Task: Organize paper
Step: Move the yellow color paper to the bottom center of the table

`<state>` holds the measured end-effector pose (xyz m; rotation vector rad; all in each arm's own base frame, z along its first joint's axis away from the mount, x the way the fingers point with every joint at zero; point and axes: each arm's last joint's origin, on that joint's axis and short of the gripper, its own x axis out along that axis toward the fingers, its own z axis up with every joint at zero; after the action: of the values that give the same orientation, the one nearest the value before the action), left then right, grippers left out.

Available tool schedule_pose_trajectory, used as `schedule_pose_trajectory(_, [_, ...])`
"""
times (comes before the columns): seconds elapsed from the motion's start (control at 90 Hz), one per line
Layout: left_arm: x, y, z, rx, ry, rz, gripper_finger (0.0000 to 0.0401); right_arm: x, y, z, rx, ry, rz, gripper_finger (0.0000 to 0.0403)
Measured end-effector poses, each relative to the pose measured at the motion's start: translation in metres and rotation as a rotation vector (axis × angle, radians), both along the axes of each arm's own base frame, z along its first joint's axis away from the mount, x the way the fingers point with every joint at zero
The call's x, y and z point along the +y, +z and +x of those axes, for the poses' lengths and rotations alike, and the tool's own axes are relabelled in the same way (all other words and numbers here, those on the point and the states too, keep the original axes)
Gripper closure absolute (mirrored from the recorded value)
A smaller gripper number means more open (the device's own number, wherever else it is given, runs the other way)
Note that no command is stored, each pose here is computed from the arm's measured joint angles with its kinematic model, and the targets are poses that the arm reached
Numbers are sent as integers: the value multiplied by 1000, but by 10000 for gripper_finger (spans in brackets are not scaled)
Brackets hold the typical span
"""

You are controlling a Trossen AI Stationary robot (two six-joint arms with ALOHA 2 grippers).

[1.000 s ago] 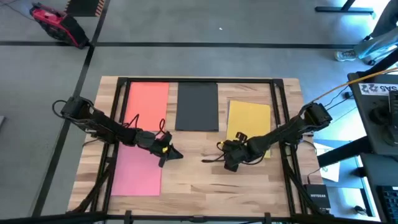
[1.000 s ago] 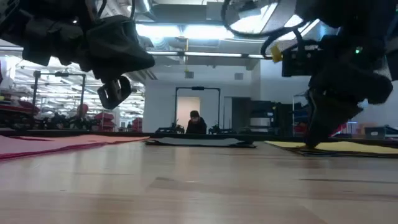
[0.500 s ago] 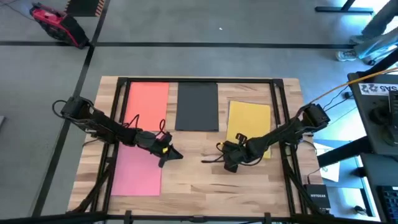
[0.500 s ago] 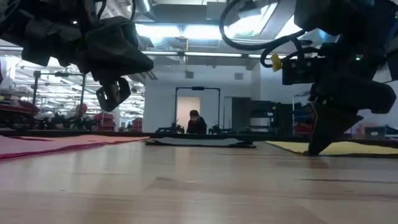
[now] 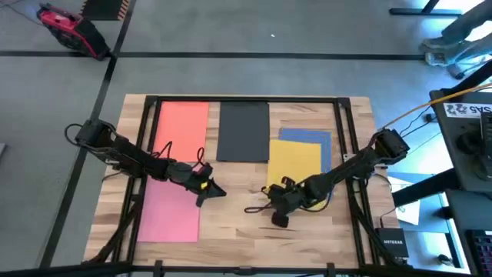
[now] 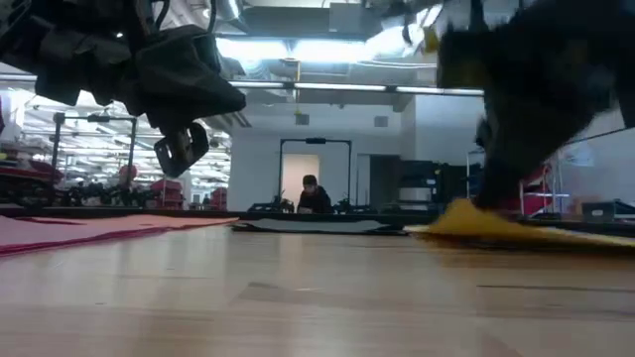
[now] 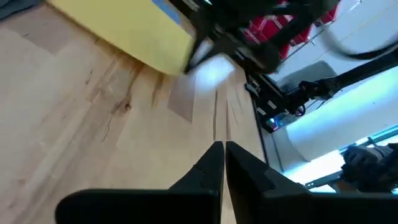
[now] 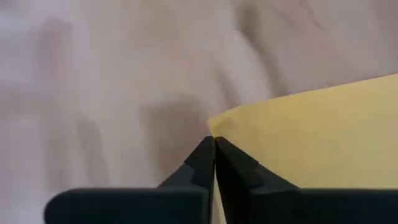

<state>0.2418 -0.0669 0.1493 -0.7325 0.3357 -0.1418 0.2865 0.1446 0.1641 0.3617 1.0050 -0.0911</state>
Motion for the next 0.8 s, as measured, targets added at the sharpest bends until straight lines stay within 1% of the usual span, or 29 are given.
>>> schedule_pose_trajectory(0.267, [1,0,0,1,7,-4,401,18,26,16,-147,40,110,403])
schedule_pose_trajectory(0.333, [3,0,1,2,16,-9,401,20,31,19,-170,41,123,403])
schedule_pose_trajectory(0.533, [12,4,4,-32,55,-35,401,30,45,33,-231,76,216,403])
schedule_pose_trajectory(0.689, [20,8,6,-79,90,-41,401,47,45,59,-218,150,275,403])
schedule_pose_trajectory(0.8, [25,8,7,-78,107,-43,401,63,38,80,-214,210,281,403])
